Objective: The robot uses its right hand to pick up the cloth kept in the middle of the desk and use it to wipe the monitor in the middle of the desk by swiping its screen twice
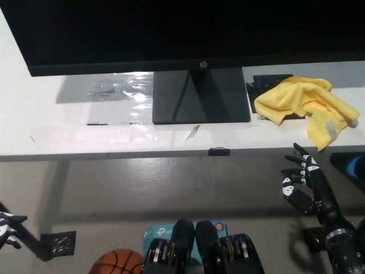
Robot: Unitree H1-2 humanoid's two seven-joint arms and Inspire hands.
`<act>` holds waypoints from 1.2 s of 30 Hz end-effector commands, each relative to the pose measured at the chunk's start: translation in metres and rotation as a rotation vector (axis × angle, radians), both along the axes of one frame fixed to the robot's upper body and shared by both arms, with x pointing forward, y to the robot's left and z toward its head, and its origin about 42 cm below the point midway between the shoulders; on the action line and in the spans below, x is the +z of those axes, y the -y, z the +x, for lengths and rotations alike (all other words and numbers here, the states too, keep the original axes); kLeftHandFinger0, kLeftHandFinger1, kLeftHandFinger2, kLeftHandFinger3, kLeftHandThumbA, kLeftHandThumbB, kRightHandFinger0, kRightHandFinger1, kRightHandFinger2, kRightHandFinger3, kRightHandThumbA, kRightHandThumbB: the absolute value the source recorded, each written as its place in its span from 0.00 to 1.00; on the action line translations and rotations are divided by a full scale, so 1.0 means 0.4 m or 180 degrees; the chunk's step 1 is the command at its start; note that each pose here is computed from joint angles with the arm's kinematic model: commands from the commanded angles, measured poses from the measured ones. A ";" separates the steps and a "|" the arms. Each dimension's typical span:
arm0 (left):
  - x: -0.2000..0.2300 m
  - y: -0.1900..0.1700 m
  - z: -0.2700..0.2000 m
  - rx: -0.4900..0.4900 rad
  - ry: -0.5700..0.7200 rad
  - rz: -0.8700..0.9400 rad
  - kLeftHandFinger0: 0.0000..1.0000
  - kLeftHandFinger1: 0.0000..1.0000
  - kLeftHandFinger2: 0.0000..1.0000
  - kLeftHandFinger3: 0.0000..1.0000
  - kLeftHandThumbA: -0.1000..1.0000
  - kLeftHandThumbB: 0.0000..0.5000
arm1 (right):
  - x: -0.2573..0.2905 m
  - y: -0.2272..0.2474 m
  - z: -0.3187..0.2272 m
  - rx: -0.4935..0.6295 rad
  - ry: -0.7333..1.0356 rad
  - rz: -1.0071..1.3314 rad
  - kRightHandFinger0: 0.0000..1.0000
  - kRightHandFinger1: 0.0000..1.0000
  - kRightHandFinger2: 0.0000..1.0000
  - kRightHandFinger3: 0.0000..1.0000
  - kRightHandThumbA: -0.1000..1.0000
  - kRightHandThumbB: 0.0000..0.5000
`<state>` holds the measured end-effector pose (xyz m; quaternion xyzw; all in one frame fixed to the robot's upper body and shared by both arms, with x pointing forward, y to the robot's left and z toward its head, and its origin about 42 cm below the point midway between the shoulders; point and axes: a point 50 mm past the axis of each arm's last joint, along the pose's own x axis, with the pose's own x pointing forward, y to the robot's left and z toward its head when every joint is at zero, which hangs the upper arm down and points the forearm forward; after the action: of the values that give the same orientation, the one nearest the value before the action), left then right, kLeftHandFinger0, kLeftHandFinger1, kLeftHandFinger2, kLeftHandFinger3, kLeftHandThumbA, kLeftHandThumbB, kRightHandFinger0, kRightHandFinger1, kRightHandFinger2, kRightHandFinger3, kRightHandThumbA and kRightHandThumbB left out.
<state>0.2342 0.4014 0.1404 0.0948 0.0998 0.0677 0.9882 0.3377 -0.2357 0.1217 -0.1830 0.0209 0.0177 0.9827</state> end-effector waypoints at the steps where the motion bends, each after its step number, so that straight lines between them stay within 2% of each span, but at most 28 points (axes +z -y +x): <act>1: 0.017 0.004 -0.004 -0.0078 0.0060 0.0011 0.38 0.43 0.60 0.81 0.41 0.29 | 0.039 -0.001 0.001 -0.0048 0.0147 0.0022 0.54 0.66 0.84 1.00 0.21 0.11; 2: 0.015 0.003 -0.007 -0.0075 0.0048 0.0019 0.38 0.43 0.60 0.81 0.41 0.28 | 0.042 -0.001 -0.001 -0.0055 0.0156 0.0058 0.55 0.66 0.85 1.00 0.20 0.10; 5: 0.010 0.004 -0.010 -0.0082 0.0037 0.0013 0.38 0.42 0.60 0.82 0.40 0.29 | 0.062 0.004 -0.002 -0.0051 0.0299 -0.0021 0.47 0.60 0.82 1.00 0.20 0.11; 7: 0.010 0.003 -0.007 -0.0098 0.0035 0.0025 0.36 0.42 0.59 0.80 0.39 0.29 | 0.118 0.009 0.018 -0.0057 0.0494 0.0048 0.51 0.62 0.79 1.00 0.16 0.12; 8: 0.010 0.003 -0.006 -0.0103 0.0038 0.0022 0.35 0.41 0.58 0.79 0.38 0.28 | 0.141 0.010 0.029 -0.0079 0.0561 0.0013 0.49 0.61 0.79 1.00 0.16 0.15; 9: 0.009 0.002 -0.006 -0.0097 0.0028 0.0026 0.35 0.41 0.59 0.80 0.38 0.30 | 0.164 0.012 0.037 -0.0034 0.0685 -0.0090 0.51 0.63 0.79 1.00 0.16 0.13; 10: 0.009 0.003 -0.005 -0.0083 0.0024 0.0007 0.35 0.41 0.59 0.80 0.39 0.35 | 0.193 0.010 0.049 -0.0059 0.0737 -0.0153 0.50 0.60 0.78 1.00 0.16 0.14; 13: 0.002 0.004 -0.010 -0.0080 0.0030 -0.0014 0.35 0.41 0.58 0.79 0.37 0.32 | 0.260 0.005 0.071 0.0036 0.0974 -0.0085 0.39 0.53 0.81 1.00 0.14 0.16; 14: 0.001 0.004 -0.011 -0.0069 0.0025 -0.0021 0.35 0.41 0.58 0.79 0.36 0.31 | 0.292 0.001 0.079 0.0067 0.1065 -0.0040 0.40 0.54 0.81 1.00 0.12 0.16; 17: 0.002 0.004 -0.011 -0.0080 0.0005 -0.0020 0.36 0.42 0.59 0.79 0.38 0.32 | 0.381 -0.013 0.097 0.0077 0.1363 0.0057 0.40 0.52 0.75 1.00 0.17 0.20; 20: 0.002 0.004 -0.012 -0.0073 -0.0014 -0.0020 0.37 0.42 0.59 0.79 0.38 0.35 | 0.435 -0.018 0.111 0.0088 0.1553 0.0142 0.34 0.47 0.75 1.00 0.21 0.22; 22: 0.003 0.004 -0.012 -0.0079 -0.0011 -0.0006 0.37 0.42 0.59 0.78 0.39 0.35 | 0.467 -0.018 0.123 0.0046 0.1630 0.0040 0.49 0.60 0.80 1.00 0.27 0.23; 23: 0.003 0.004 -0.012 -0.0079 -0.0010 -0.0006 0.36 0.42 0.59 0.78 0.39 0.35 | 0.469 -0.018 0.123 0.0043 0.1629 0.0037 0.50 0.60 0.80 1.00 0.27 0.23; 24: 0.003 0.004 -0.012 -0.0080 -0.0017 -0.0006 0.37 0.42 0.59 0.78 0.39 0.34 | 0.482 -0.017 0.132 0.0021 0.1586 0.0004 0.65 0.73 0.89 1.00 0.29 0.26; 25: 0.002 0.003 -0.013 -0.0088 -0.0017 -0.0001 0.37 0.43 0.60 0.80 0.38 0.32 | 0.500 -0.008 0.157 0.0082 0.1320 -0.0255 1.00 1.00 1.00 1.00 0.49 0.37; 26: -0.003 0.006 -0.024 -0.0104 -0.0030 0.0008 0.37 0.43 0.61 0.81 0.37 0.29 | 0.496 0.000 0.162 0.0075 0.1154 -0.0406 1.00 1.00 1.00 1.00 0.62 0.48; 27: -0.003 0.006 -0.024 -0.0110 -0.0024 0.0014 0.37 0.43 0.61 0.81 0.37 0.29 | 0.498 0.003 0.168 0.0072 0.1092 -0.0470 1.00 1.00 1.00 1.00 0.63 0.48; 28: -0.004 0.005 -0.024 -0.0109 -0.0036 -0.0005 0.38 0.43 0.61 0.82 0.37 0.30 | 0.492 0.020 0.207 0.0171 0.0884 -0.0620 1.00 1.00 1.00 1.00 0.70 0.63; 29: -0.004 0.006 -0.024 -0.0100 -0.0032 -0.0013 0.37 0.42 0.60 0.80 0.37 0.31 | 0.484 0.025 0.225 0.0166 0.0795 -0.0672 1.00 1.00 1.00 1.00 0.72 0.65; 31: -0.006 0.004 -0.024 -0.0098 -0.0022 -0.0025 0.36 0.42 0.60 0.80 0.37 0.33 | 0.471 0.032 0.251 0.0127 0.0677 -0.0753 1.00 1.00 1.00 1.00 0.72 0.69; 33: -0.006 0.005 -0.023 -0.0088 -0.0038 -0.0017 0.36 0.42 0.59 0.80 0.38 0.33 | 0.455 0.037 0.270 0.0106 0.0568 -0.0824 1.00 1.00 1.00 1.00 0.70 0.68; 36: -0.005 0.005 -0.024 -0.0100 -0.0038 0.0021 0.38 0.43 0.60 0.82 0.37 0.27 | 0.414 0.044 0.294 0.0068 0.0417 -0.0956 1.00 1.00 1.00 1.00 0.69 0.63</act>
<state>0.2249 0.3983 0.1312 0.0884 0.1158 0.0647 0.9872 0.4418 -0.2530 0.2808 -0.2947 -0.0612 0.0125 0.9535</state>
